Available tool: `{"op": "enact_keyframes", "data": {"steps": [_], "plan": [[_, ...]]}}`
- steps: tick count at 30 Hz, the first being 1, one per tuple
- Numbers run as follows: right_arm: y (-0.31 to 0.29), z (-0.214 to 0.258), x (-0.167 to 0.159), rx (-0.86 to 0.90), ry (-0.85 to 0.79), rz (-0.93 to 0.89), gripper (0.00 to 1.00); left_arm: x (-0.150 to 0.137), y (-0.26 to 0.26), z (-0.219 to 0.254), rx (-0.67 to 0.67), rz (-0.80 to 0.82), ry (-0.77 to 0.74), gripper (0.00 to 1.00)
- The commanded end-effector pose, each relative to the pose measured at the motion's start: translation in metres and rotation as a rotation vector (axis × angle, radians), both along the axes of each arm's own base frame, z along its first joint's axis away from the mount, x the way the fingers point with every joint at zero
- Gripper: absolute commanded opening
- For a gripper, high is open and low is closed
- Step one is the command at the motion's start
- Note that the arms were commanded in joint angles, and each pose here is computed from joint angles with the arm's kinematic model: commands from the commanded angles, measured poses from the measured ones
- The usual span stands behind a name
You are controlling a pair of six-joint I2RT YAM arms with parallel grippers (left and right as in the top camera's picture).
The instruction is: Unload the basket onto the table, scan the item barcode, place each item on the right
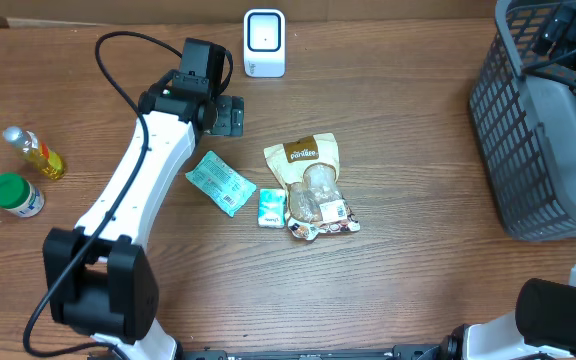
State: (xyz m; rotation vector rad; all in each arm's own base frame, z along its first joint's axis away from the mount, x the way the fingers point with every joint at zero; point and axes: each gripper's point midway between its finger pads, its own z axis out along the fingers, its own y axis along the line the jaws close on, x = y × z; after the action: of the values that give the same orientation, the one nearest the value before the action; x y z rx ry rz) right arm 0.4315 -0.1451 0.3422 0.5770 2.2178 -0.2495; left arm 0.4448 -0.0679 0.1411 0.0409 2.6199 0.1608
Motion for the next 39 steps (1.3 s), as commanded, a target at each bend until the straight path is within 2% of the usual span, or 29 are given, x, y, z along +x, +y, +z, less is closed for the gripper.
{"op": "enact_keyframes", "data": {"steps": [1,8,13,31,39], "plan": [[-0.002,0.012,-0.002,-0.012,-0.03,-0.011,1.0,0.005,0.0,-0.021,0.0,-0.033,0.049,0.99],[-0.001,0.012,-0.002,-0.012,-0.03,-0.011,1.0,0.005,0.003,-0.053,0.013,-0.026,0.121,1.0],[-0.001,0.012,-0.002,-0.012,-0.03,-0.011,1.0,0.004,-0.006,-0.073,-0.027,-0.048,0.165,1.0],[-0.001,0.012,-0.002,-0.012,-0.03,-0.011,1.0,-0.019,-0.002,-0.157,0.009,-0.042,0.381,1.0],[-0.001,0.012,-0.002,-0.012,-0.03,-0.011,1.0,-0.041,0.014,-0.157,0.081,-0.02,0.47,1.0]]}}
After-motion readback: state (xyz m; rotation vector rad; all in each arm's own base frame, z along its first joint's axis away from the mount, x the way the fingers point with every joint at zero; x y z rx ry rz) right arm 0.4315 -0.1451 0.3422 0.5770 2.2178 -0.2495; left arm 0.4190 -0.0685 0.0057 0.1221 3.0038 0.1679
